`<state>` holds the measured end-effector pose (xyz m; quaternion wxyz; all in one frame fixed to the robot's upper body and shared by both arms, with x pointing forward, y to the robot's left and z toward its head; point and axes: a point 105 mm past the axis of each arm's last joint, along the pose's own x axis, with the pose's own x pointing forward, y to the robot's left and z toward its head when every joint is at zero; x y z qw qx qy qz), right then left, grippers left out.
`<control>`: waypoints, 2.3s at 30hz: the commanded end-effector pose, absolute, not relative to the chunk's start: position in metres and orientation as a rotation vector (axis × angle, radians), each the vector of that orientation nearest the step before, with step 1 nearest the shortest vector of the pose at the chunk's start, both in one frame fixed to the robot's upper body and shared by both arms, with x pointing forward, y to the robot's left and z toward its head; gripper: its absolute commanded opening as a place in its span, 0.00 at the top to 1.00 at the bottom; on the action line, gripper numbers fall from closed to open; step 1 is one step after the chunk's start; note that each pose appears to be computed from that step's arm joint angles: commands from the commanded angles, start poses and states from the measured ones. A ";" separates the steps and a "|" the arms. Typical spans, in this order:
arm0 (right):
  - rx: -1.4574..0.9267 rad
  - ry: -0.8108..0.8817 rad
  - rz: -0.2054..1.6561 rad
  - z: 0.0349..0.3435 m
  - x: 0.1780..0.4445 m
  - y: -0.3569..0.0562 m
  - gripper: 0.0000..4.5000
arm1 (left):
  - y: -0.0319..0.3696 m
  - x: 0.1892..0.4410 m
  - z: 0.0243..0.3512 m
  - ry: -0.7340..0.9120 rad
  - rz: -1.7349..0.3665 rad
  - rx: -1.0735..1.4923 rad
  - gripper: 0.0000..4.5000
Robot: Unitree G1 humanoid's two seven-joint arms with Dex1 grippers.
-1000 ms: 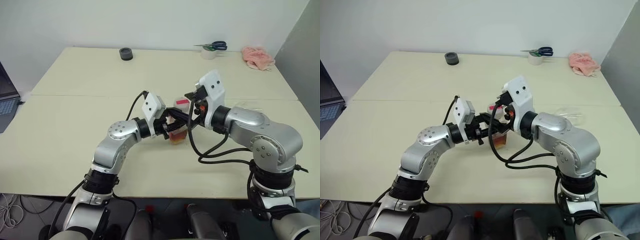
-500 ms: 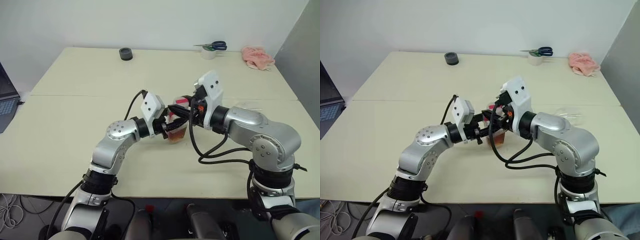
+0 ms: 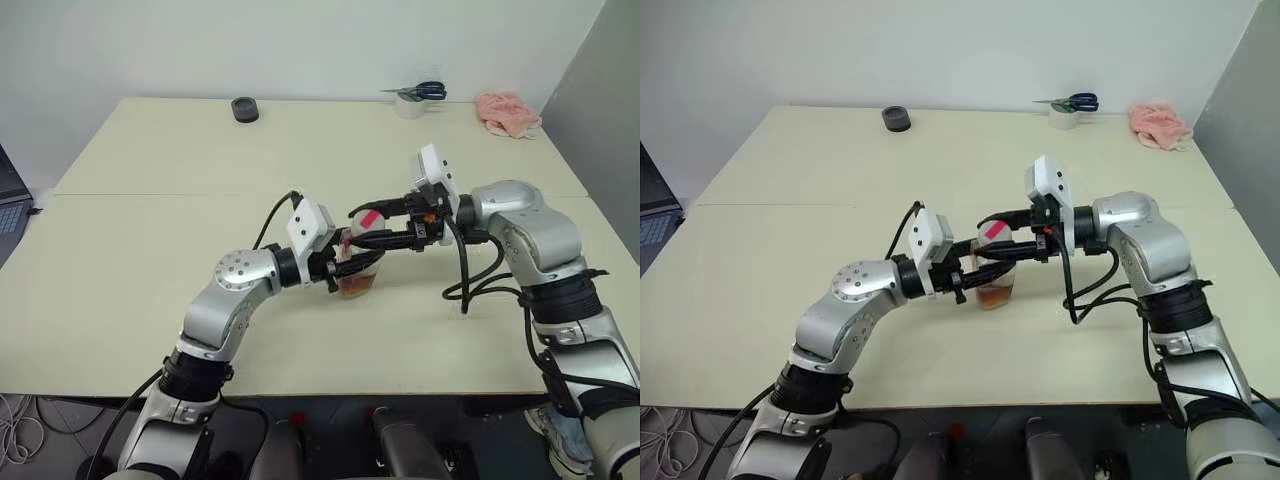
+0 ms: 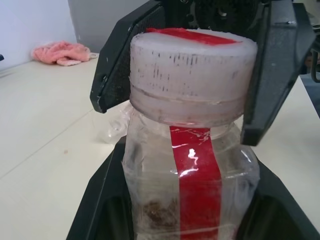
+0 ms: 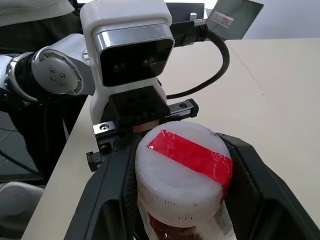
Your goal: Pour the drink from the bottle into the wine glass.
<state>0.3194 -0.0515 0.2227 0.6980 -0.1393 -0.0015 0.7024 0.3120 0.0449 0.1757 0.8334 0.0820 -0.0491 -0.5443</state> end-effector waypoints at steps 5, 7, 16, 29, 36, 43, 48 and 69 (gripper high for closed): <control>-0.315 -0.056 1.698 0.237 0.296 -0.042 0.40 | 0.055 0.315 0.192 -0.163 -1.093 0.175 0.59; -0.313 -0.072 1.676 0.242 0.294 -0.043 0.26 | 0.054 0.316 0.192 -0.159 -1.098 0.176 0.59; -0.286 -0.141 1.371 0.262 0.301 -0.050 0.00 | 0.047 0.323 0.192 -0.166 -1.127 0.172 0.59; -0.134 -0.066 0.919 0.257 0.301 -0.052 0.00 | 0.034 0.337 0.190 -0.187 -1.160 0.180 0.59; -0.053 -0.025 0.716 0.248 0.311 -0.065 0.04 | 0.034 0.337 0.193 -0.210 -1.153 0.187 0.59; 0.000 0.000 0.691 0.242 0.311 -0.062 0.53 | 0.042 0.340 0.189 -0.198 -1.125 0.214 0.59; -0.043 0.033 0.701 0.234 0.312 -0.057 0.94 | 0.045 0.342 0.191 -0.199 -1.117 0.221 0.59; -0.015 0.046 0.730 0.241 0.304 -0.051 0.24 | 0.046 0.343 0.191 -0.210 -1.080 0.218 0.60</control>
